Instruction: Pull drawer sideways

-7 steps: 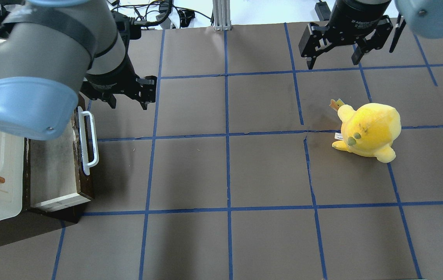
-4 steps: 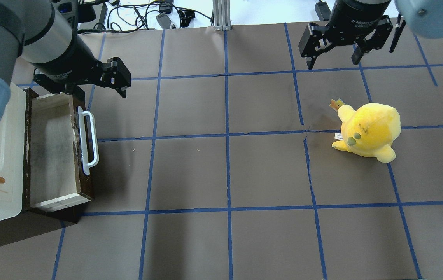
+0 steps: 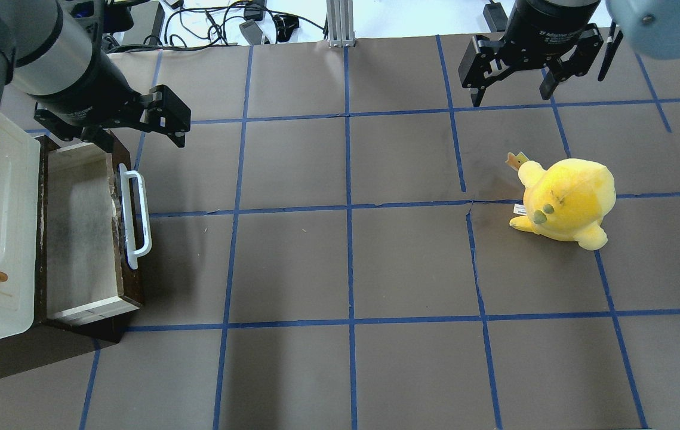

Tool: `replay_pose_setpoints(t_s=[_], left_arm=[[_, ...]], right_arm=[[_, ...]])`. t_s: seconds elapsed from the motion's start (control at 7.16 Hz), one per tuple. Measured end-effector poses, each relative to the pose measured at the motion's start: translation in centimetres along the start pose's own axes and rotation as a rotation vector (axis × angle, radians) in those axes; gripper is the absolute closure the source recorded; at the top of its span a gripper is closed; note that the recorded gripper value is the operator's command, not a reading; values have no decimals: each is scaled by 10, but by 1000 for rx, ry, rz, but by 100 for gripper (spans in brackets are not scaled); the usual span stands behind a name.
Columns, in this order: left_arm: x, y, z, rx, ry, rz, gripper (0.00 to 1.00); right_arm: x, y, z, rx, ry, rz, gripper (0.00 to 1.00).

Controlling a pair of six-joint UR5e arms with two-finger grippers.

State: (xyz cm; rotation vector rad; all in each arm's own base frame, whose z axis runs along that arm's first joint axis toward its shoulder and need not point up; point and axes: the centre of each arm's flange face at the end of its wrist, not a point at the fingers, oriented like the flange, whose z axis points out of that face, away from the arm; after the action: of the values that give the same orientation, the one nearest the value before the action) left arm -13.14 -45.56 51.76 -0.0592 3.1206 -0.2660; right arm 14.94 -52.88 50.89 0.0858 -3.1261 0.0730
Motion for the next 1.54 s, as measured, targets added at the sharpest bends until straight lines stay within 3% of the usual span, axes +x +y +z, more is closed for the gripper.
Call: replay_pose_setpoints(t_s=[0.56, 1.54], left_arm=[[1, -35, -12, -3, -2, 1, 0], [3, -34, -1, 28, 4, 16, 0]], right_arm=[[0, 0, 0, 0, 0, 0, 0], [0, 0, 0, 0, 0, 0, 0]])
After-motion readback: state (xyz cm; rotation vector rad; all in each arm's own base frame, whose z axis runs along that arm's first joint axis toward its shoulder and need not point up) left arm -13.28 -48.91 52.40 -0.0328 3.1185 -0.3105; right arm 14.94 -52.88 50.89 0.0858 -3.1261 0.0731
